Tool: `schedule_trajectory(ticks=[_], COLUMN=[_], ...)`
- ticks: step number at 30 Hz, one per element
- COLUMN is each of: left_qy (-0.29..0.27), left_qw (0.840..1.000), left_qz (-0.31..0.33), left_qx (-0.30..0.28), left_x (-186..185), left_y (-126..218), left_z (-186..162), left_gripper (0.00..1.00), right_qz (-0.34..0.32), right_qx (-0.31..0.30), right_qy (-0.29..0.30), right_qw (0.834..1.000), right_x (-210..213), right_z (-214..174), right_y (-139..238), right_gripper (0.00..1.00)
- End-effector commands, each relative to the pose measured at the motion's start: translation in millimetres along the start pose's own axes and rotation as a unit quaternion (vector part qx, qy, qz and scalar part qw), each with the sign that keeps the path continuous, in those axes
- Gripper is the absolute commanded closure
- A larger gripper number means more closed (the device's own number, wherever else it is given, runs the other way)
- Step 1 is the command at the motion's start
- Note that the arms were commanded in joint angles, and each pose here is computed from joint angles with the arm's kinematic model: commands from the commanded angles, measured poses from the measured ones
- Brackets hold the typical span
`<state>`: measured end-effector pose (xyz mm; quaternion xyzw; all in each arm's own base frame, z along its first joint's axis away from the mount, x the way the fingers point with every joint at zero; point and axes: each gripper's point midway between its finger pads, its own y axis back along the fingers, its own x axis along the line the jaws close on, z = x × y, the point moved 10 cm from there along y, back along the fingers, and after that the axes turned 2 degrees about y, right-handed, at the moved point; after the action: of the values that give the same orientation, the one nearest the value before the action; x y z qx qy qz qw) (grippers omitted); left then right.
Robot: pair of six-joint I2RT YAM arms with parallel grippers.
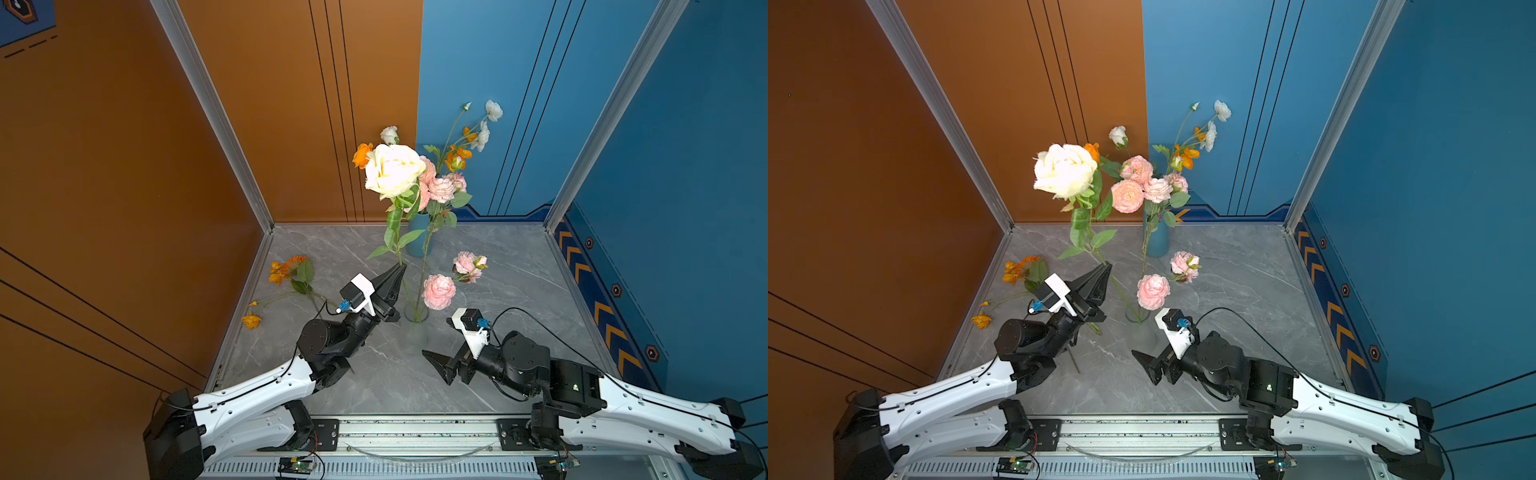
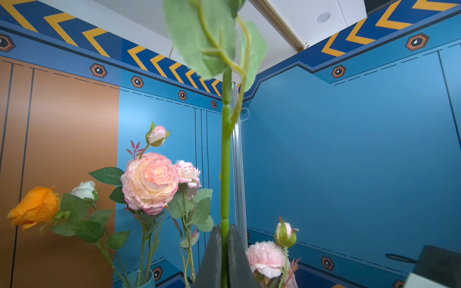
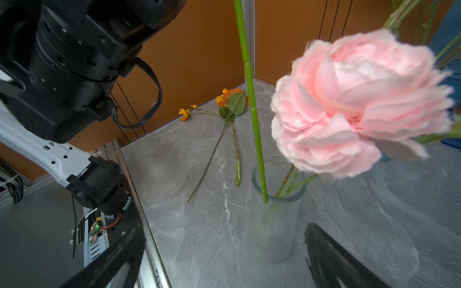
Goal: Arrange the flowers into the vase
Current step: 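Carry the white rose over the glass jar and lower its stem in, then open the left gripper to release the white rose and draw back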
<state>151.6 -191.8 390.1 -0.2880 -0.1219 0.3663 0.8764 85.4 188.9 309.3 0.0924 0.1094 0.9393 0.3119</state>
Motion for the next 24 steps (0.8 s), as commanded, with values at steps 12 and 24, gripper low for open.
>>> schedule_trajectory(ticks=[12,24], left_qy=[-0.031,0.019], left_qw=[0.999,0.994], left_qz=[0.025,0.078], left_qx=[0.03,0.075], left_x=[6,-10], left_y=[1,33], left_z=[-29,-91], left_gripper=[1.0,1.0], right_qz=[-0.017,0.007], right_qx=[0.007,0.03], right_qy=[0.002,0.013], right_qw=[1.0,0.999], right_x=[-7,-8], right_z=[-6,-9], right_y=[-1,-12], right_gripper=[0.0,0.0])
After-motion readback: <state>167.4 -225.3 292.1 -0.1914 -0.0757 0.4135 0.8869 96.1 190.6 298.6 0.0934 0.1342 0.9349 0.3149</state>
